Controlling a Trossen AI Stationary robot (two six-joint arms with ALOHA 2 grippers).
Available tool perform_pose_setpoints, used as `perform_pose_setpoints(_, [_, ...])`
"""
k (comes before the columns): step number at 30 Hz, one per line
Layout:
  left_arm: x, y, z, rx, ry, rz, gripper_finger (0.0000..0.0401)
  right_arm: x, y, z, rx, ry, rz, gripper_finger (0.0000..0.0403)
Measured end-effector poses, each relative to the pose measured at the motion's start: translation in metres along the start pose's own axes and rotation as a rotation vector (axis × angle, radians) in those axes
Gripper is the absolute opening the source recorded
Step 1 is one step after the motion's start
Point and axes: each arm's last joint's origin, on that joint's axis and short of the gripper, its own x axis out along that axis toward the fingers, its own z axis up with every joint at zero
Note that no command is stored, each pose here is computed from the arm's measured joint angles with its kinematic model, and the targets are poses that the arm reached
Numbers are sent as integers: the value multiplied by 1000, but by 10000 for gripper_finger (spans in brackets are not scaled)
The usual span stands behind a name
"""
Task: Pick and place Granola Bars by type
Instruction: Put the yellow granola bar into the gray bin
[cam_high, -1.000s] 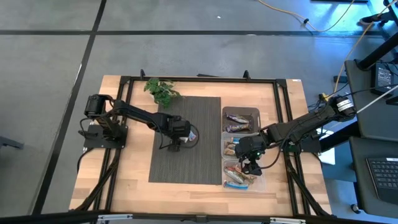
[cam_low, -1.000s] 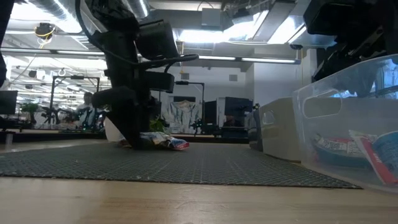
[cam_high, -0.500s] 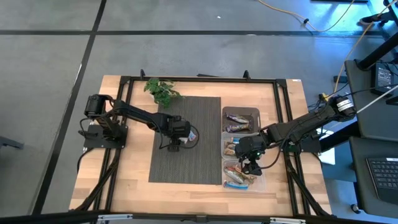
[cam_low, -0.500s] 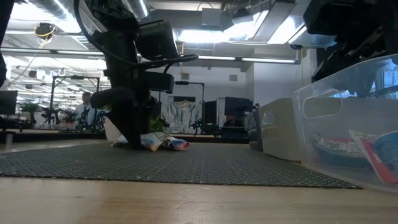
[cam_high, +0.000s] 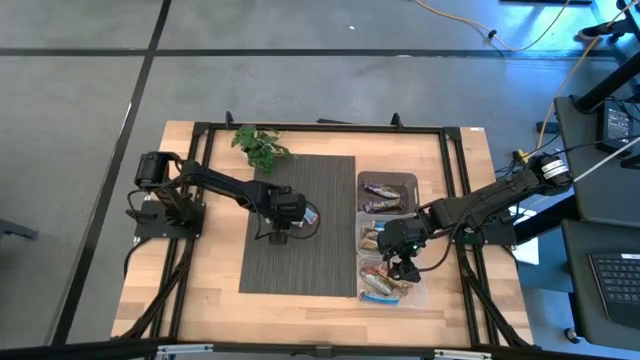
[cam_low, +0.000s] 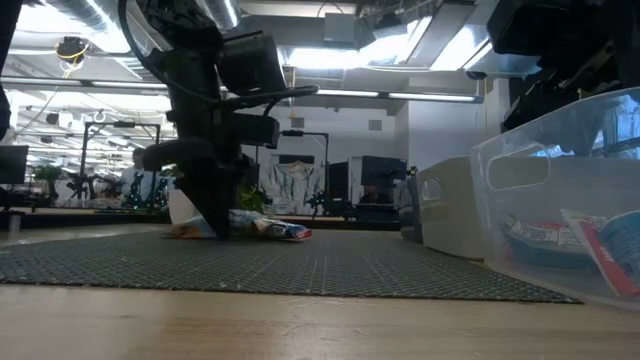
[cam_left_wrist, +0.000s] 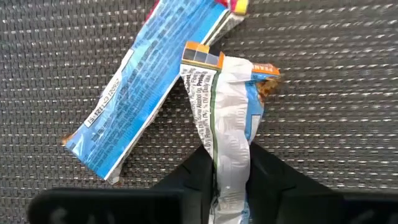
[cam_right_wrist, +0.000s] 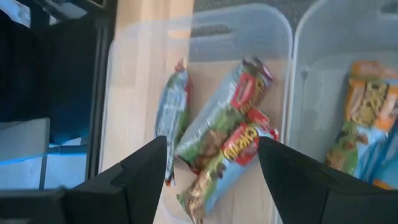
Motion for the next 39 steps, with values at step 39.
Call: perform_pose_setpoints(39, [-75, -53, 59, 120, -826, 131, 44, -6, 12, 63, -594, -731, -503, 255])
